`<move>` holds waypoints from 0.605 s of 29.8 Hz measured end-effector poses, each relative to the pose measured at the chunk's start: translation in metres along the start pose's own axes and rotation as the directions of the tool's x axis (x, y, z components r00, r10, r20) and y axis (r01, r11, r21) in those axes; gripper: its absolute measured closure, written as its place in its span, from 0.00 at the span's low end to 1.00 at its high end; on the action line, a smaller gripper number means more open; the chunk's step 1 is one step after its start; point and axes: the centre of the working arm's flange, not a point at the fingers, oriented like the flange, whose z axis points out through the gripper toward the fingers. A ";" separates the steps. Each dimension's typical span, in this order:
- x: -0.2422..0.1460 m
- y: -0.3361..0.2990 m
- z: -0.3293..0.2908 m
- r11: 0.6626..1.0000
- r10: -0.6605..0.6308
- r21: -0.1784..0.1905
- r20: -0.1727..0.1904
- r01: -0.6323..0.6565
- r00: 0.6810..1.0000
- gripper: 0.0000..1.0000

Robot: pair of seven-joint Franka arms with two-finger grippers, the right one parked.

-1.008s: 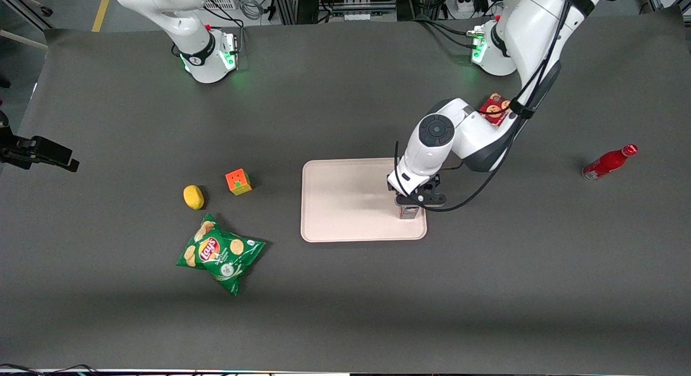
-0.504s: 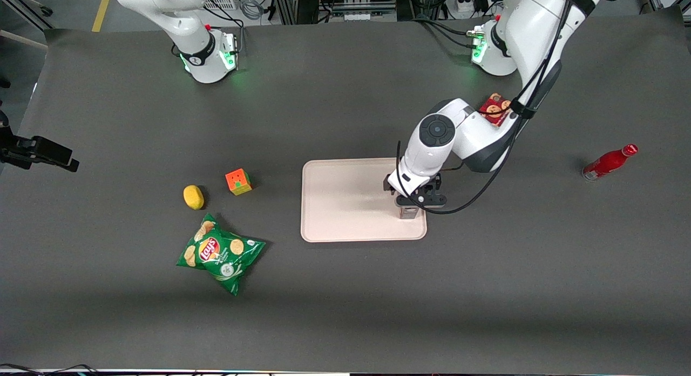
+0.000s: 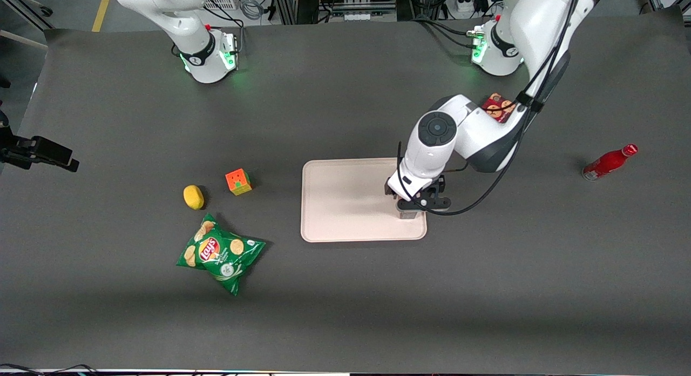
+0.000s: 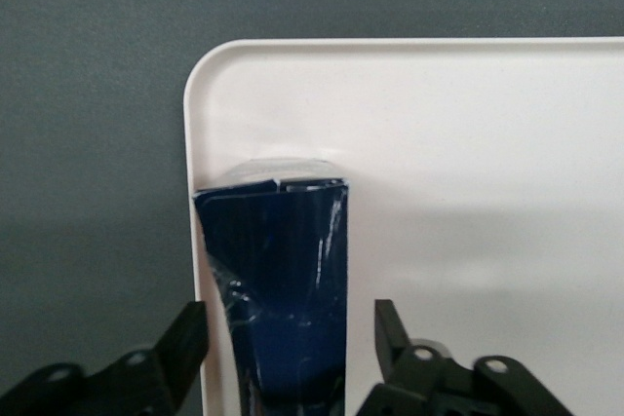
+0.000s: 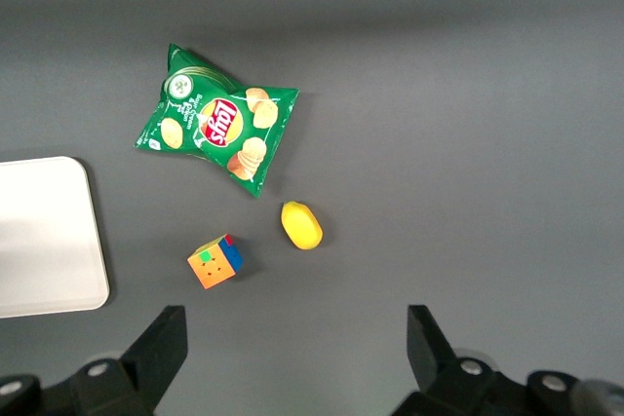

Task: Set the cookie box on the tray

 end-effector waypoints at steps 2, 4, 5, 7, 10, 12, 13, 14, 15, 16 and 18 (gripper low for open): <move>-0.002 0.000 -0.040 0.999 0.030 0.027 0.003 -0.030 1.000 0.00; -0.005 -0.005 -0.081 0.997 0.064 0.043 0.010 -0.065 0.998 0.00; -0.006 -0.009 -0.099 0.996 0.083 0.043 0.017 -0.084 0.996 0.00; -0.009 -0.021 -0.134 0.991 0.128 0.037 0.042 -0.130 0.991 0.00; -0.007 -0.053 -0.178 0.983 0.180 0.027 0.072 -0.183 0.981 0.00; -0.001 -0.084 -0.202 0.977 0.208 0.022 0.082 -0.210 0.975 0.00; 0.002 -0.100 -0.211 0.974 0.223 0.019 0.085 -0.226 0.971 0.00; 0.006 -0.119 -0.220 0.970 0.241 0.013 0.086 -0.243 0.967 0.00; 0.010 -0.139 -0.227 0.965 0.259 0.007 0.086 -0.260 0.962 0.00; 0.015 -0.161 -0.234 0.961 0.276 -0.001 0.083 -0.277 0.958 0.00; 0.023 -0.205 -0.244 0.954 0.298 -0.013 0.074 -0.298 0.952 0.00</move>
